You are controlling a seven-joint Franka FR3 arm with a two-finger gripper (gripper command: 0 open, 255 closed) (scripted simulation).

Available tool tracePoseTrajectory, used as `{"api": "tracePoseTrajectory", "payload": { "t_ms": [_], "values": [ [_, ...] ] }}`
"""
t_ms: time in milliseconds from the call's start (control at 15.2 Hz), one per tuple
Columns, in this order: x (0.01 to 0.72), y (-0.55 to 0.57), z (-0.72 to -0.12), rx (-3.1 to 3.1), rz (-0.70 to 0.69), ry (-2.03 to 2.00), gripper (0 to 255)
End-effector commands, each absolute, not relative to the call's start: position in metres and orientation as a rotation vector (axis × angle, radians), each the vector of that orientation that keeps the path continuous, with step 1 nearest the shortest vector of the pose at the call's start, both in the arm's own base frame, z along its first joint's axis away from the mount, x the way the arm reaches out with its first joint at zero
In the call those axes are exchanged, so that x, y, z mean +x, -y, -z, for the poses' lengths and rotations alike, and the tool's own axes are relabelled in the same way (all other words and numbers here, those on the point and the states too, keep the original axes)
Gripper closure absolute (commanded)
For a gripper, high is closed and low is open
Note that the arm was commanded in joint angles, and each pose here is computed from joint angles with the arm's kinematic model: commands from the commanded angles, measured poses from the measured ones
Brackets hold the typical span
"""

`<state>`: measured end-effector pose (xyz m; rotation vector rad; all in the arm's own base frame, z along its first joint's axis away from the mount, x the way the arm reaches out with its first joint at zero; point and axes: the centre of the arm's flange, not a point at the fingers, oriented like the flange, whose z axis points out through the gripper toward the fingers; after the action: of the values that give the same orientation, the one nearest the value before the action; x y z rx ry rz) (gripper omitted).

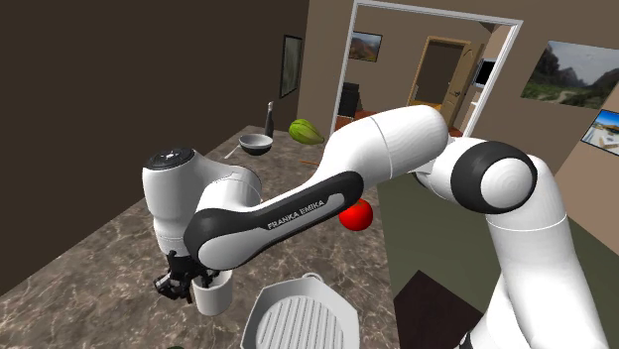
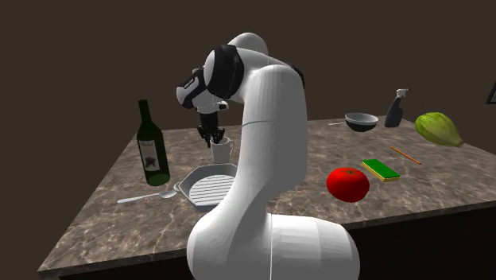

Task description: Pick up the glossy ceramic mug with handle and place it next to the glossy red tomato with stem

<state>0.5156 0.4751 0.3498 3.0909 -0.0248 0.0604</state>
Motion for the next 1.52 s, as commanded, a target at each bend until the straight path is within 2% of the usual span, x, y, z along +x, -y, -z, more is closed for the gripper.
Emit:
{"api": "tracePoseTrajectory", "payload": {
  "t_ms": [0, 462, 1452],
  "values": [
    [0.516, -0.475, -0.35, 3.091, -0.06, 0.025, 255],
    [0.516, -0.475, -0.35, 3.091, -0.061, 0.025, 255],
    [0.516, -0.475, -0.429, 3.091, -0.061, 0.025, 255]
  ]
}}
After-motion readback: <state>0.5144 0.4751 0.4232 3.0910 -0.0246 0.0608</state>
